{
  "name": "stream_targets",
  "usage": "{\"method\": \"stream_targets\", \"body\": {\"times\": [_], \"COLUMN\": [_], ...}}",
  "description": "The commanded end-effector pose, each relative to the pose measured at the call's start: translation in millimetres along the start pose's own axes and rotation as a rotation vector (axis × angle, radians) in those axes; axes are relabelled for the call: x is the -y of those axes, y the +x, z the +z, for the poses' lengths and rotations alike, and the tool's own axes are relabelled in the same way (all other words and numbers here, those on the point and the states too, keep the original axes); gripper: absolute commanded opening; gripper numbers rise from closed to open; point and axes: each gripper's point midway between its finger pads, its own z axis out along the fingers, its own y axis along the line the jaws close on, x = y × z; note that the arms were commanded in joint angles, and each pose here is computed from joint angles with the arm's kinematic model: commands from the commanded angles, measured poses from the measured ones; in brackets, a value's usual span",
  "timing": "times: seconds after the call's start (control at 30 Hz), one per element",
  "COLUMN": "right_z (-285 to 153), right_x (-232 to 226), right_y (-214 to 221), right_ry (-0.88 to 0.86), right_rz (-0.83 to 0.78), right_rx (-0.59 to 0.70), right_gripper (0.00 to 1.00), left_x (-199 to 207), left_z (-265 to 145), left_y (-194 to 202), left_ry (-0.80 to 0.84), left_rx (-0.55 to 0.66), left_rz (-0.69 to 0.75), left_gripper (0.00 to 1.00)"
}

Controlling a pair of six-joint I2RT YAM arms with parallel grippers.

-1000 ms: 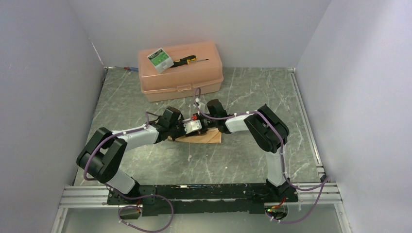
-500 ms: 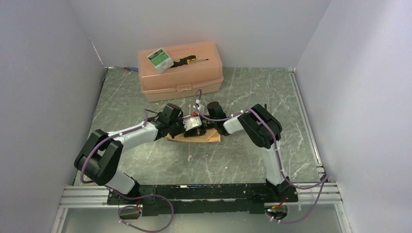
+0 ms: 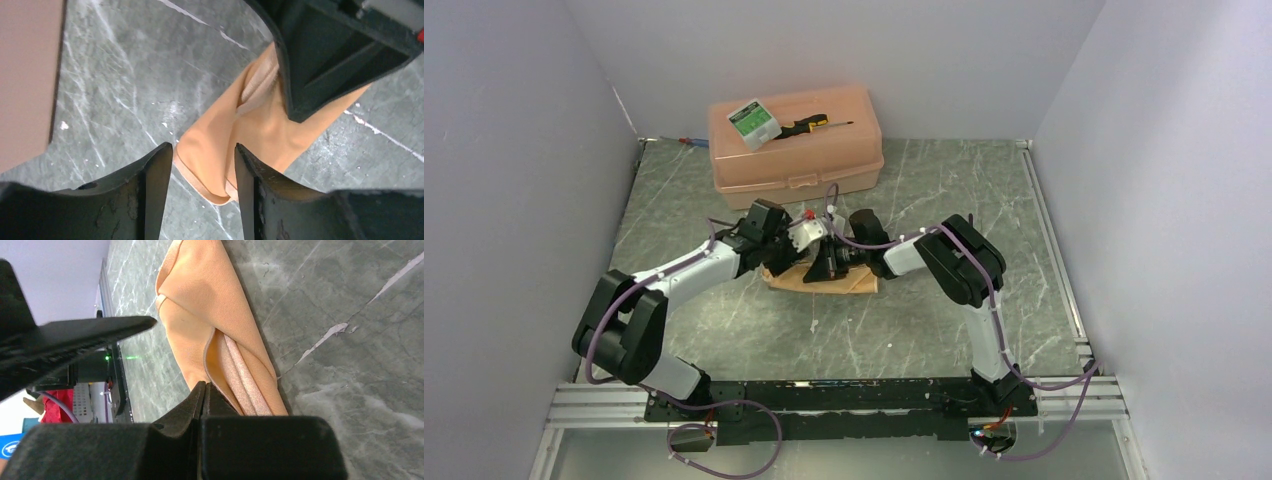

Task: Fold the napkin into a case and place the utensils inside
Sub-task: Fold the 2/3-rectangle-folded napkin at the center of the board.

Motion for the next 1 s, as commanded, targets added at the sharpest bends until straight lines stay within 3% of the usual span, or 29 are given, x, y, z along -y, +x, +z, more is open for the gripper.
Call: {"method": "stream_targets", "body": {"times": [0.0, 0.67, 0.77, 0.87, 0.97], "right_z": [0.5, 13.6, 18.1, 23.7, 30.3], "right_x": [-3.1, -32.2, -31.4, -21.1, -1.8], "right_y": [-5.2, -24.1, -28.3, -25.2, -12.6], "right_ry": [0.038, -0.028, -0.035, -0.019, 0.015], "right_rz": [0.014, 0.047, 0.056, 0.081, 0.114], "right_rx": [-0.001, 0.015, 0.022, 0.012, -0.010], "right_gripper": [0.00, 0.00, 0.00, 0.00, 0.00], "left_x": [10.4, 0.3, 3.1, 2.6, 1.7], "left_z": [9.1, 25.5, 26.3, 24.1, 21.9], "left_y": [8.9, 27.0, 26.9, 25.0, 23.4], "left_ry": [0.037, -0.057, -0.047, -0.047, -0.048], "left_rx": [0.005, 0.014, 0.025, 0.028, 0.026], "left_rz": [0.046, 0.160, 0.161, 0.157, 0.156], "left_gripper": [0.56, 0.46, 0.35, 0.07, 0.03]}}
